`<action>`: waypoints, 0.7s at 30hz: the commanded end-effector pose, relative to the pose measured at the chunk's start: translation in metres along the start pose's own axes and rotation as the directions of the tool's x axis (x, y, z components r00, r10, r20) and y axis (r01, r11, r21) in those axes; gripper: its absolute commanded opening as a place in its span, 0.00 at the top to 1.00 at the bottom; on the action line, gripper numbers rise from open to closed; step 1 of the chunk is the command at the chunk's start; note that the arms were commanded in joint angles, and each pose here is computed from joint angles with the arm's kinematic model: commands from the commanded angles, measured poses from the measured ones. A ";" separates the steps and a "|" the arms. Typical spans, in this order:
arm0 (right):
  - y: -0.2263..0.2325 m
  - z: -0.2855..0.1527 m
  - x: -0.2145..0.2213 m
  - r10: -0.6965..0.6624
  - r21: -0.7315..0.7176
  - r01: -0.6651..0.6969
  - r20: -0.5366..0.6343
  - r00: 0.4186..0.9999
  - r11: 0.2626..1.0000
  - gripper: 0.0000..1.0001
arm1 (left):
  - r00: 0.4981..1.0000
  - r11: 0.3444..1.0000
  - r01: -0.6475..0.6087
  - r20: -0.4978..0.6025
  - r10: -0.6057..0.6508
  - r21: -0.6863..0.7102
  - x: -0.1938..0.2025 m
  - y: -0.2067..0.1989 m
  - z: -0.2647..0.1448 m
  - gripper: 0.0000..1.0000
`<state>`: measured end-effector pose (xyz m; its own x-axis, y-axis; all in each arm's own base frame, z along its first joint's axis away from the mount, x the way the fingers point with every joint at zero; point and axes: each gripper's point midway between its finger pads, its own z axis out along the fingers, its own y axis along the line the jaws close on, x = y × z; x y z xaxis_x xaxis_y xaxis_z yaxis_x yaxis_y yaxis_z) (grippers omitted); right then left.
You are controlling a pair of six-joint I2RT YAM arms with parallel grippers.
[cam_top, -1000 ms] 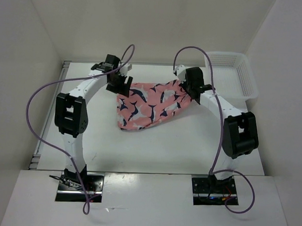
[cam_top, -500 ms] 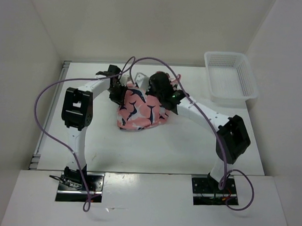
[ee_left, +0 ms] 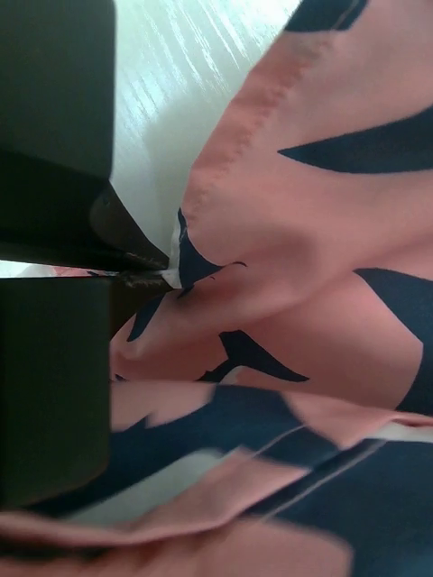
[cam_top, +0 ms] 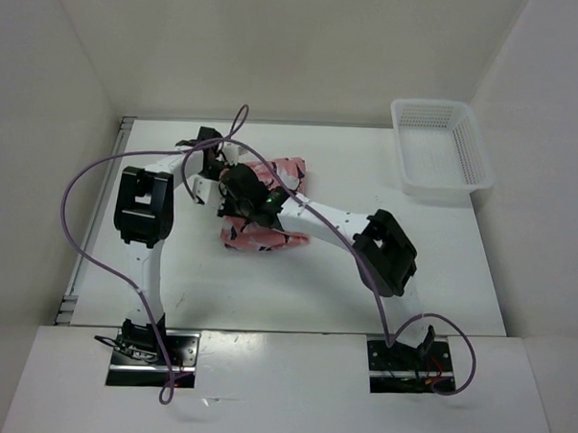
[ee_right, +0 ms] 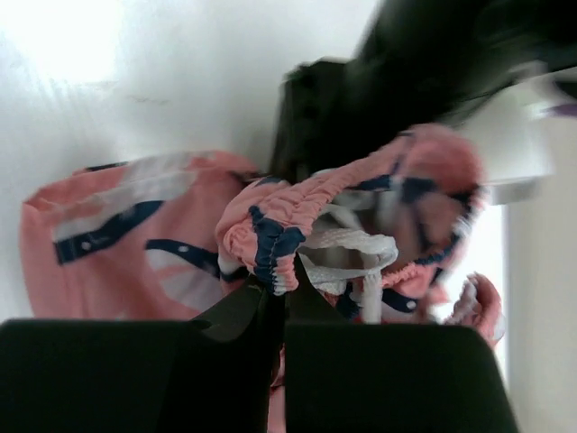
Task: Fold and stack the shorts
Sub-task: Fold the shorts
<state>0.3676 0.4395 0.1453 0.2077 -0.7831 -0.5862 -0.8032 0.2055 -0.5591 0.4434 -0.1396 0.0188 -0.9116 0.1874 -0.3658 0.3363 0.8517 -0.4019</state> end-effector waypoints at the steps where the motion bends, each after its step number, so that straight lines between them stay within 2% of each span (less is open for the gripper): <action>1: 0.024 0.006 -0.013 0.023 -0.079 -0.021 0.020 1.000 0.997 1.00 | 0.997 0.999 0.052 -0.053 -0.051 0.016 0.024 0.013 0.007 0.92; 2: 0.035 0.010 -0.016 0.028 -0.106 -0.025 0.027 0.999 0.994 1.00 | 0.996 0.998 0.064 -0.057 -0.063 0.013 0.027 0.017 0.006 0.90; 3: 0.037 0.009 -0.014 0.044 -0.112 -0.041 0.018 0.999 0.993 0.71 | 0.997 0.998 0.059 -0.049 -0.059 0.004 0.025 0.017 0.003 0.87; 6: 0.039 -0.004 -0.037 0.085 -0.155 -0.073 0.072 0.994 0.985 0.36 | 0.998 0.998 0.048 -0.035 -0.050 -0.046 0.019 0.024 -0.002 0.72; 7: 0.032 -0.010 -0.048 0.112 -0.150 -0.096 0.099 0.989 0.984 0.32 | 0.998 0.996 0.051 -0.023 -0.052 -0.068 0.017 0.029 -0.007 0.67; 9: 0.025 -0.031 -0.068 0.160 -0.169 -0.134 0.152 0.975 0.976 0.30 | 0.999 0.995 0.054 -0.005 -0.054 -0.082 0.008 0.032 -0.018 0.52; 11: 0.015 -0.056 -0.085 0.194 -0.181 -0.159 0.197 0.961 0.970 0.29 | 0.999 0.994 0.052 0.019 -0.051 -0.096 -0.003 0.034 -0.030 0.45; 12: 0.004 -0.068 -0.089 0.263 -0.223 -0.216 0.214 0.941 0.951 0.29 | 0.998 0.993 0.040 0.047 -0.035 -0.115 -0.012 0.033 -0.040 0.38; 15: -0.018 -0.108 -0.105 0.330 -0.285 -0.250 0.283 0.900 0.925 0.29 | 0.995 0.981 0.031 0.104 -0.011 -0.191 -0.031 0.038 -0.068 0.30; 17: -0.019 -0.110 -0.092 0.286 -0.243 -0.222 0.272 0.919 0.944 0.29 | 0.991 0.967 0.027 0.137 0.009 -0.253 -0.043 0.042 -0.085 0.24; 18: -0.020 -0.105 -0.066 0.264 -0.191 -0.225 0.216 0.940 0.956 0.30 | 0.982 0.961 0.024 0.188 0.029 -0.274 -0.058 0.042 -0.104 0.24; 21: 0.000 -0.092 -0.024 0.226 -0.182 -0.200 0.135 0.965 0.963 0.36 | 0.965 0.961 0.005 0.254 0.068 -0.277 -0.077 0.028 -0.131 0.23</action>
<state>0.3172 0.4235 0.2499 0.1139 -0.5622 -0.8191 -0.9120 0.2679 -0.3107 0.4740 -0.0732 0.0669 -0.8958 0.1001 -0.4331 0.2172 0.9486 -0.2301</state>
